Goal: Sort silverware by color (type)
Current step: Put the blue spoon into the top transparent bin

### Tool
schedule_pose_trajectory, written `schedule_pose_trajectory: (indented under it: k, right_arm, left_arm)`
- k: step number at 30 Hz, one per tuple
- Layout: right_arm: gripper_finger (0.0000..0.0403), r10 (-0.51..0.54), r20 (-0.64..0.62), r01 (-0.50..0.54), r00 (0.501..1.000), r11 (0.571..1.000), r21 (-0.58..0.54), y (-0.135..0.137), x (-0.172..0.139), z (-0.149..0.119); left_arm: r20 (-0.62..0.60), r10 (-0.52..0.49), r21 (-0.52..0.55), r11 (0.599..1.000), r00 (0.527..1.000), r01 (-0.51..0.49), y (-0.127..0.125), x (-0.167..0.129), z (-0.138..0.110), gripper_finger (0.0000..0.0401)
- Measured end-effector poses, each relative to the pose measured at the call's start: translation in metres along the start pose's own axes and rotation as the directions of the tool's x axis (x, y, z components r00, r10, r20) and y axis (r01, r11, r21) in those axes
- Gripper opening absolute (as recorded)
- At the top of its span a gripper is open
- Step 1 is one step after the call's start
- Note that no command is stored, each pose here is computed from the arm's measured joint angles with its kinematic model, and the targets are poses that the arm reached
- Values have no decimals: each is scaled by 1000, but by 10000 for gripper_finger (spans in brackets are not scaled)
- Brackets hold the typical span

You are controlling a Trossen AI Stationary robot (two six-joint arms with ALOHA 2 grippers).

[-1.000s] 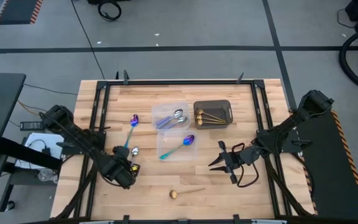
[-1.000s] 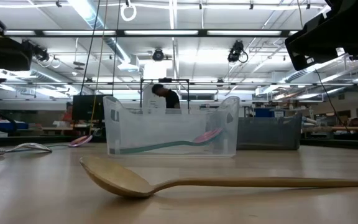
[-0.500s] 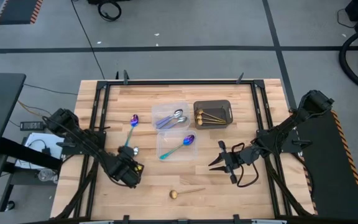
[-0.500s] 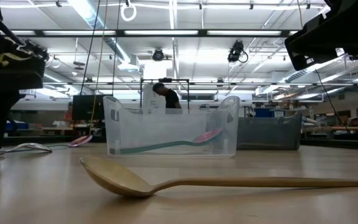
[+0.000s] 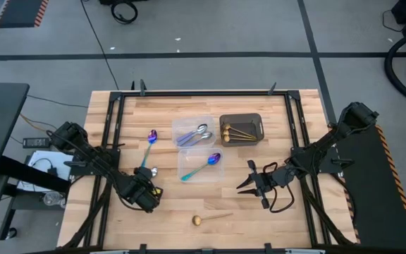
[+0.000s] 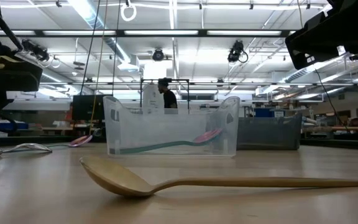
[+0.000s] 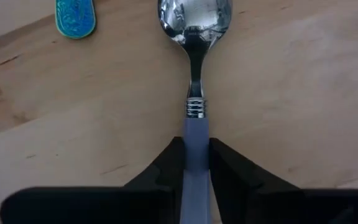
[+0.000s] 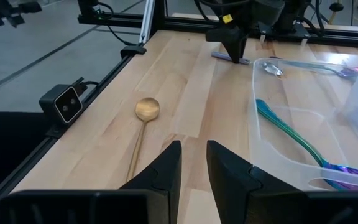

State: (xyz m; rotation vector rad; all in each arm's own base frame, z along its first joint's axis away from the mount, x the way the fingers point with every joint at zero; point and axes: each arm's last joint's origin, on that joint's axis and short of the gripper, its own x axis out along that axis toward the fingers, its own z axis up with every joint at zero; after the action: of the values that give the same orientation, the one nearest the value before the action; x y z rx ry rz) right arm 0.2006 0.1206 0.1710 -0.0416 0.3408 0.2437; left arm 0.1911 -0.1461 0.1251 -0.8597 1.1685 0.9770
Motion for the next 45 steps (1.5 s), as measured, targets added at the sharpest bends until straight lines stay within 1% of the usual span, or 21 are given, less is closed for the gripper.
schedule_pose_trajectory:
  k: [3,9,14,18,23,27,33,36,40,45]
  right_arm:
    - [86,0,0,0,1000,1000,-4,0,0,0]
    - [86,0,0,0,1000,1000,-4,0,0,0]
    - [86,0,0,0,1000,1000,-4,0,0,0]
    - [86,1,2,-1,1000,1000,-4,0,0,0]
    - [86,1,8,-1,1000,1000,-2,0,0,1]
    - [86,-2,15,2,1000,1000,-2,-1,0,2]
    - [86,-4,14,4,1000,1000,-1,-1,0,2]
    - [86,-5,14,5,1000,1000,-1,-1,0,2]
    - [86,-5,4,5,1000,1000,-4,-1,0,1]
    - [86,-7,-1,7,1000,1000,-11,-1,0,0]
  left_arm:
    - [-4,8,23,1000,1000,-8,1,0,0,62]
    - [-5,33,53,998,999,-33,0,-1,0,58]
    - [23,88,120,989,996,-90,-10,-20,2,57]
    - [73,86,146,985,994,-96,-18,-38,6,56]
    - [167,22,185,981,986,-53,-32,-53,16,56]
    - [219,0,255,965,976,-57,-43,-59,34,56]
    - [246,20,359,927,969,-110,-54,-62,73,55]
    - [247,33,391,911,969,-131,-57,-65,91,55]
    - [256,56,407,900,965,-159,-60,-73,114,55]
    - [294,39,477,860,955,-182,-65,-80,142,55]
